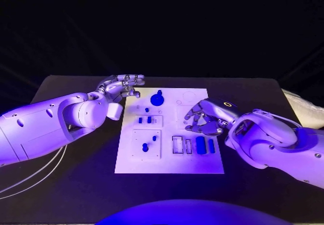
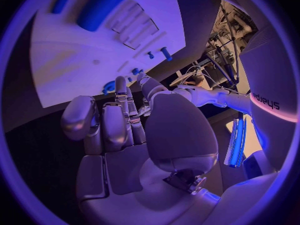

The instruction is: Assemble the parts on the task board

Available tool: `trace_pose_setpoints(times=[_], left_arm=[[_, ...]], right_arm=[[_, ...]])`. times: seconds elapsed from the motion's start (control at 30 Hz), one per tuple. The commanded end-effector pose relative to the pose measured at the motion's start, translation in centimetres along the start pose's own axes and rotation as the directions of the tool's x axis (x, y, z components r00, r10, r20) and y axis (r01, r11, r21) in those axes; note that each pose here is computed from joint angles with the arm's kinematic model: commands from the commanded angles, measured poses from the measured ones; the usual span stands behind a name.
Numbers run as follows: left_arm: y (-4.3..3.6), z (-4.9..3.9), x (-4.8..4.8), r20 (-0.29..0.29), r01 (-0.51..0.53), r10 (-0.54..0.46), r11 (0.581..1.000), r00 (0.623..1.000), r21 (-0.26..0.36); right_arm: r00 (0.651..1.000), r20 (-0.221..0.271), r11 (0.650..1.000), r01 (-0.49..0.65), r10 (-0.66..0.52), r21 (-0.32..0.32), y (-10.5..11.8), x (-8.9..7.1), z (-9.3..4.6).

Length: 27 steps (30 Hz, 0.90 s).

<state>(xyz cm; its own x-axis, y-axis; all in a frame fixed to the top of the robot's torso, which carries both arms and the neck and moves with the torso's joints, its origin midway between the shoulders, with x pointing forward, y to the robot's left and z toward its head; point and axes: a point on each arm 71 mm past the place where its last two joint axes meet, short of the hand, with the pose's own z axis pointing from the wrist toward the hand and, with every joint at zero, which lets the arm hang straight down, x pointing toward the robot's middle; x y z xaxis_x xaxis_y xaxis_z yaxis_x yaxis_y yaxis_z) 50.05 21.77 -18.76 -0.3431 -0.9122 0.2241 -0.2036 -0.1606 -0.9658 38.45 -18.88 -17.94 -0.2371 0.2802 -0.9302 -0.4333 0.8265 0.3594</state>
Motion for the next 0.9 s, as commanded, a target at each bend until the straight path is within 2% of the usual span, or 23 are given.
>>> trace_pose_setpoints(times=[0.03, 0.17, 0.33, 0.5, 0.9], left_arm=[[0.01, -0.08, 0.31, -0.022, 0.001, -0.001, 1.000, 1.000, 0.003], [0.27, -0.18, 0.34, -0.024, 0.002, -0.002, 1.000, 1.000, -0.003], [0.49, -0.20, 0.39, -0.027, 0.003, -0.003, 1.000, 1.000, -0.007], [0.60, -0.24, 0.35, -0.026, 0.003, -0.004, 1.000, 1.000, -0.009], [0.72, -0.29, 0.23, -0.024, 0.004, -0.004, 1.000, 1.000, -0.012]], right_arm=[[0.992, -0.045, 0.979, -0.106, 0.116, 0.176, -2.1, 0.4, -1.3], [0.991, -0.067, 0.959, -0.097, 0.119, 0.265, -3.7, 0.9, -2.8], [0.991, -0.097, 0.948, -0.056, 0.091, 0.315, -4.4, 1.6, -3.7], [0.990, -0.127, 0.945, -0.024, 0.069, 0.327, -4.3, 2.3, -3.7], [0.984, -0.171, 0.953, -0.002, 0.056, 0.303, -3.0, 4.2, -2.9]])
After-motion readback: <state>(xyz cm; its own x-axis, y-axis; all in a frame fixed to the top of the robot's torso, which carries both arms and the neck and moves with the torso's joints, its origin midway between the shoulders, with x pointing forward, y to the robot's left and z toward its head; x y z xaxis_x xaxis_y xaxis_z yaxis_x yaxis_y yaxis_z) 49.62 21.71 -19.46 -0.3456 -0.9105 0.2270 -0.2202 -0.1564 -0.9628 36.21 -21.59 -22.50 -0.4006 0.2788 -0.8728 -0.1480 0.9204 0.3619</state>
